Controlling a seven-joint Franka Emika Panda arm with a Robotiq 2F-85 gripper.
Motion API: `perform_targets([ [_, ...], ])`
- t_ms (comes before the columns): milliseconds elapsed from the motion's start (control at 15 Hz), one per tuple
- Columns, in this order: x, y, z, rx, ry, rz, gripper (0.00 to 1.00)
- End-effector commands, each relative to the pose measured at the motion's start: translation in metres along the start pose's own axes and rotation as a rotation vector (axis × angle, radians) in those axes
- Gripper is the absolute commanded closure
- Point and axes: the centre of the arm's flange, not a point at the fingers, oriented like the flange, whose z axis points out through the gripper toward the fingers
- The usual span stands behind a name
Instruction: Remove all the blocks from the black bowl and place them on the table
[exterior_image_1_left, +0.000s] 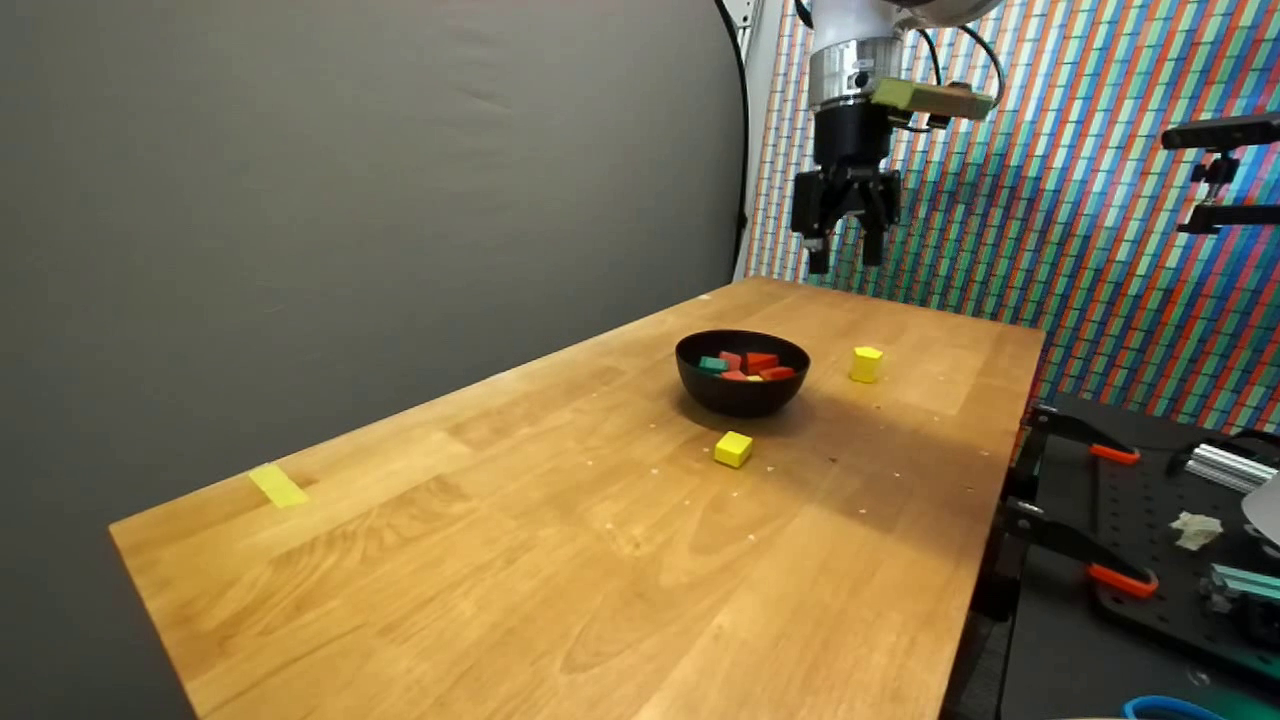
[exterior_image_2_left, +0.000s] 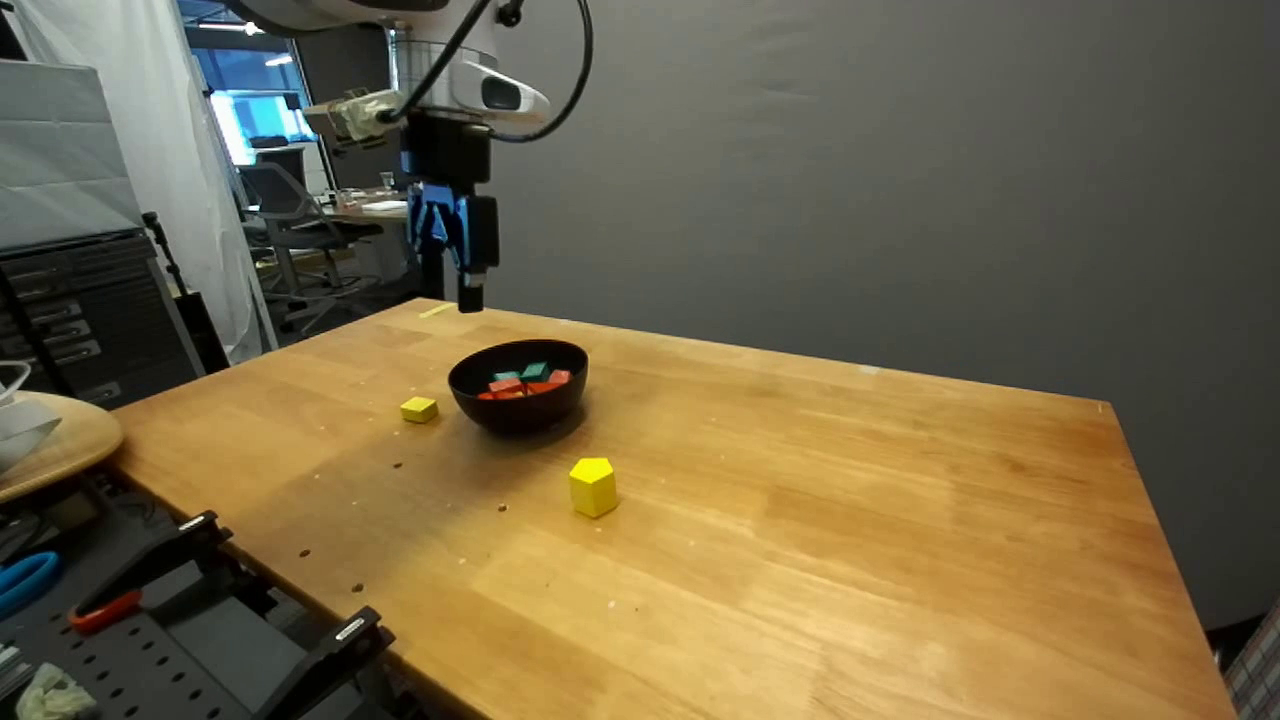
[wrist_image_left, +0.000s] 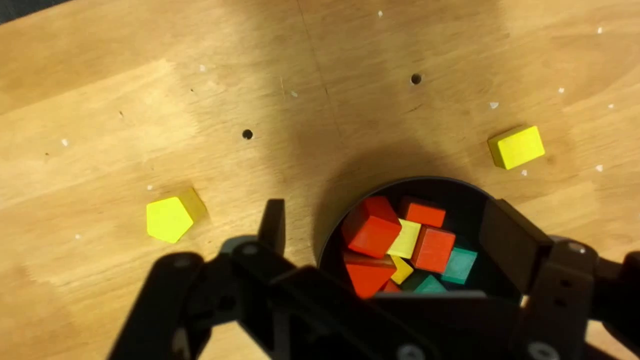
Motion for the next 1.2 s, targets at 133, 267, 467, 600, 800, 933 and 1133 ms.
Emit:
perform_targets([
  [133,0.032,-0.035,0.048,0.007,0.057,0.065,0.0],
  [267,0.04,-0.041,0.063,0.013,0.053,0.083,0.0],
  [467,0.052,-0.047,0.082,-0.001,0.089,0.105,0.0],
  [600,0.06,-0.05,0.091,-0.006,0.112,0.108,0.0],
  [800,0.069,-0.057,0.099,-0.037,0.177,0.072,0.0],
  [933,0.073,-0.059,0.103,-0.104,0.251,0.012,0.0],
  [1133,0.079,-0.056,0.108,-0.182,0.33,-0.057,0.0],
])
